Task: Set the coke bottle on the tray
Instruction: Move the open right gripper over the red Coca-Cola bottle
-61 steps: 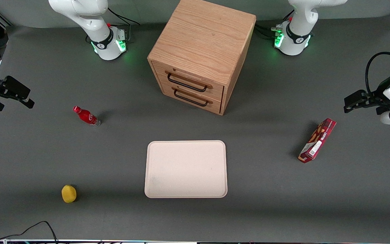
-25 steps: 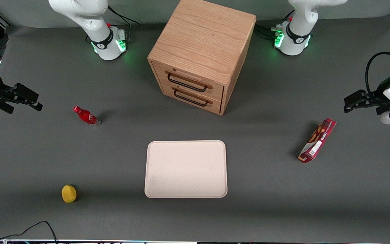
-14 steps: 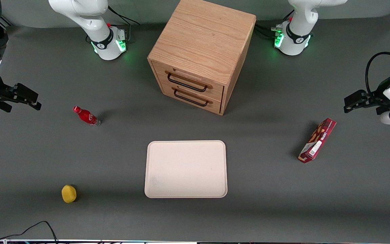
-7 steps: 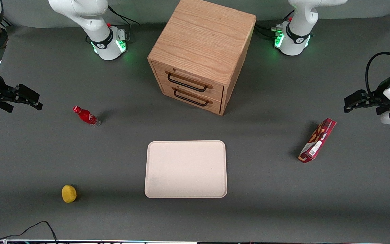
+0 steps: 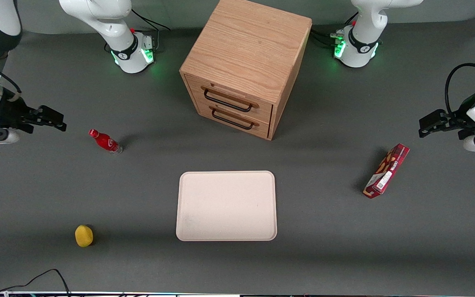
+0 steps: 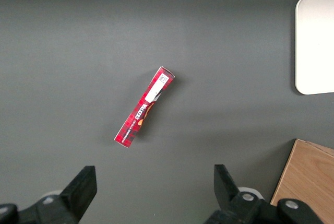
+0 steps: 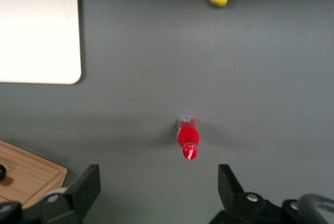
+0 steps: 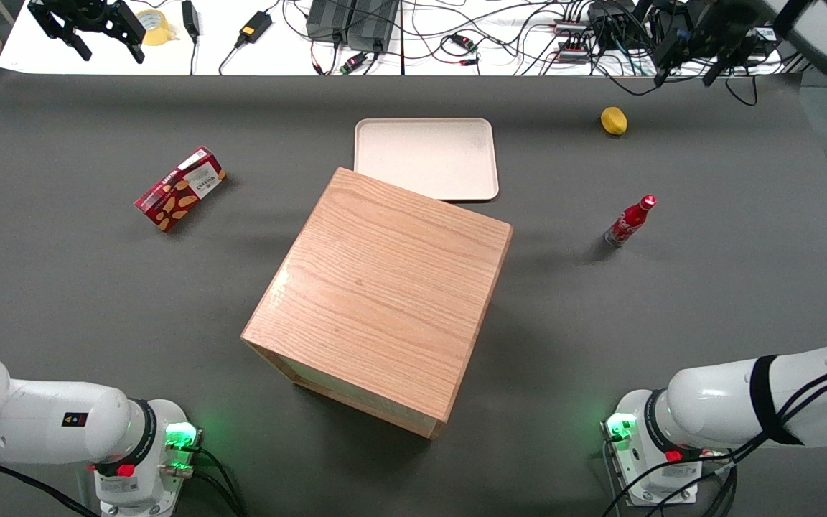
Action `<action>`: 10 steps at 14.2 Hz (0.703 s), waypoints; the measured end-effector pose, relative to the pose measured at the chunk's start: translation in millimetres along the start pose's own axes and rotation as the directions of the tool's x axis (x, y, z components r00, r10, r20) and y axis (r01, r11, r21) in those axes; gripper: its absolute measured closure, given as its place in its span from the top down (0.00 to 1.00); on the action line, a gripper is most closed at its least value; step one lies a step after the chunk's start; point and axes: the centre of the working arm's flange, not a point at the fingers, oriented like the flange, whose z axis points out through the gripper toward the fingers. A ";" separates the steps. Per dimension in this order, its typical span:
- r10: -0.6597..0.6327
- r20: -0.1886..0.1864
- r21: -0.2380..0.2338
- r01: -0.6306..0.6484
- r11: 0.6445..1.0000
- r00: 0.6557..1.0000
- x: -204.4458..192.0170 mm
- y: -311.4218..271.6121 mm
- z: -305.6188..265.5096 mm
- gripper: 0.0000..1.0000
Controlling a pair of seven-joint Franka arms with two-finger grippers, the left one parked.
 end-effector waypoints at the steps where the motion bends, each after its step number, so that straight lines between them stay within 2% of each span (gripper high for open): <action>1: 0.000 -0.006 -0.003 0.000 1.000 1.000 -7.0 -0.6 11.9 1.00; 4: -0.009 -0.052 -0.021 0.008 1.000 0.999 -41.4 -8.1 54.9 1.00; 9: -0.010 -0.051 -0.036 0.008 0.999 0.999 -82.8 -8.4 108.7 0.98; 10: -0.009 -0.064 -0.038 0.007 0.999 0.998 -86.8 -7.7 118.7 0.93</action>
